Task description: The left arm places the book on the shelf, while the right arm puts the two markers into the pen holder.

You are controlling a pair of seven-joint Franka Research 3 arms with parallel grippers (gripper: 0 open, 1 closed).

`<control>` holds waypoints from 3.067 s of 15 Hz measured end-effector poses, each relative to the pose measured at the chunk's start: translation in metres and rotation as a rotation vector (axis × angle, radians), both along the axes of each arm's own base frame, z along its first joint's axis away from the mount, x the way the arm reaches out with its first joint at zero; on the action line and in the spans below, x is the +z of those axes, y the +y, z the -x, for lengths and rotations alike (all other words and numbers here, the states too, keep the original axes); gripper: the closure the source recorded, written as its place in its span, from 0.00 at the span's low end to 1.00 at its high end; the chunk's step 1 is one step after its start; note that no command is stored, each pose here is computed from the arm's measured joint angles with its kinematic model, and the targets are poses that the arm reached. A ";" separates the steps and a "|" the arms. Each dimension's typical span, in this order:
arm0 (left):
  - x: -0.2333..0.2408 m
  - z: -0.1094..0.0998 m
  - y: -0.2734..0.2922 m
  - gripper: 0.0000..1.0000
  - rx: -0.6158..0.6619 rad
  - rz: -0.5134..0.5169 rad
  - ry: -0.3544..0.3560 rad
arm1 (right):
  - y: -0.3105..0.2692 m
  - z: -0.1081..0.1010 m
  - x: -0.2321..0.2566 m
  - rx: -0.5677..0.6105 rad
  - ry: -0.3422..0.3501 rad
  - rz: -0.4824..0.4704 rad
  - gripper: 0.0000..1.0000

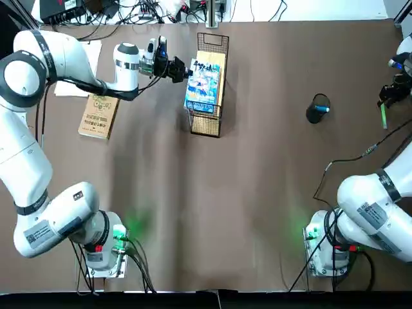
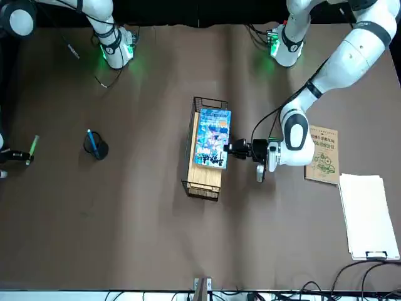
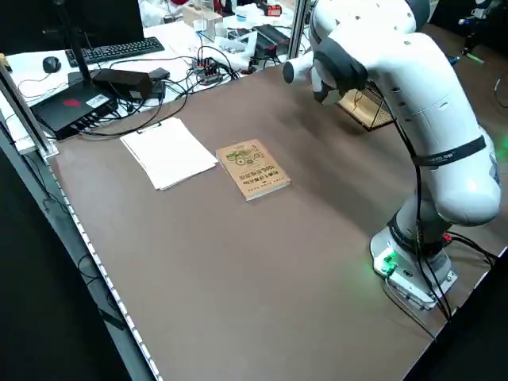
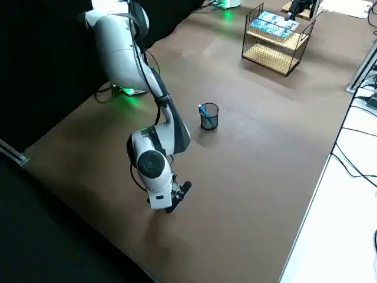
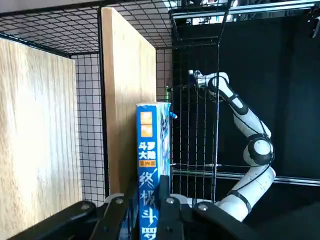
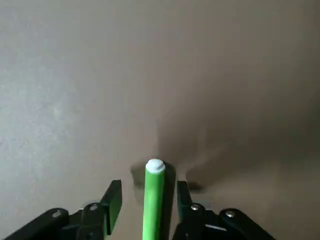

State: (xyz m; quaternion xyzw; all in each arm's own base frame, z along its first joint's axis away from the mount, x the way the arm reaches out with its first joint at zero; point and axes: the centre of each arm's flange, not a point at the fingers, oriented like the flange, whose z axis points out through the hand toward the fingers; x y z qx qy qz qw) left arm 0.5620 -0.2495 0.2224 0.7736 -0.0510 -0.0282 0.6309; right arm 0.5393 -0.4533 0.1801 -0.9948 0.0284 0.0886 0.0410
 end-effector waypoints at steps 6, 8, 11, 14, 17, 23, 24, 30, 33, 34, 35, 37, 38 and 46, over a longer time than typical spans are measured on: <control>-0.004 -0.001 0.004 0.56 0.006 -0.005 -0.002 | -0.002 0.000 -0.004 -0.036 -0.015 0.023 0.78; -0.005 -0.002 0.006 0.51 0.008 -0.007 -0.002 | -0.001 0.000 -0.004 -0.019 -0.015 0.019 0.82; -0.004 -0.002 0.006 0.34 0.009 -0.006 -0.003 | 0.007 -0.001 -0.004 0.080 0.006 -0.027 0.82; -0.007 -0.005 0.011 0.26 0.013 -0.010 -0.017 | 0.029 -0.006 0.014 0.232 0.047 -0.137 0.82; -0.013 -0.009 0.025 0.15 0.001 0.012 -0.029 | 0.081 -0.030 0.060 0.327 0.004 -0.320 0.82; 0.001 -0.037 0.088 0.00 -0.107 0.006 0.088 | 0.163 -0.037 0.127 0.443 -0.287 -0.961 0.82; 0.013 -0.045 0.096 0.00 -0.134 -0.020 0.129 | 0.172 -0.036 0.130 0.464 -0.322 -1.046 0.82; 0.075 -0.080 0.146 0.00 -0.199 -0.323 0.300 | 0.223 -0.020 0.076 0.718 -0.675 -1.351 0.82; 0.093 -0.084 0.169 0.00 -0.199 -0.538 0.337 | 0.230 -0.008 0.031 0.746 -0.843 -1.435 0.82; 0.097 -0.083 0.177 0.00 -0.198 -0.608 0.343 | 0.231 -0.006 0.019 0.751 -0.883 -1.450 0.82; 0.101 -0.082 0.187 0.00 -0.197 -0.675 0.349 | 0.232 -0.004 0.009 0.756 -0.912 -1.462 0.82; 0.114 -0.081 0.206 0.00 -0.183 -0.819 0.333 | 0.234 0.000 -0.006 0.757 -0.941 -1.479 0.82; 0.125 -0.082 0.214 0.00 -0.169 -0.883 0.311 | 0.235 0.001 -0.010 0.755 -0.945 -1.486 0.82; 0.327 -0.054 0.240 0.00 0.139 -1.345 0.101 | 0.235 0.001 -0.008 0.736 -0.922 -1.502 0.62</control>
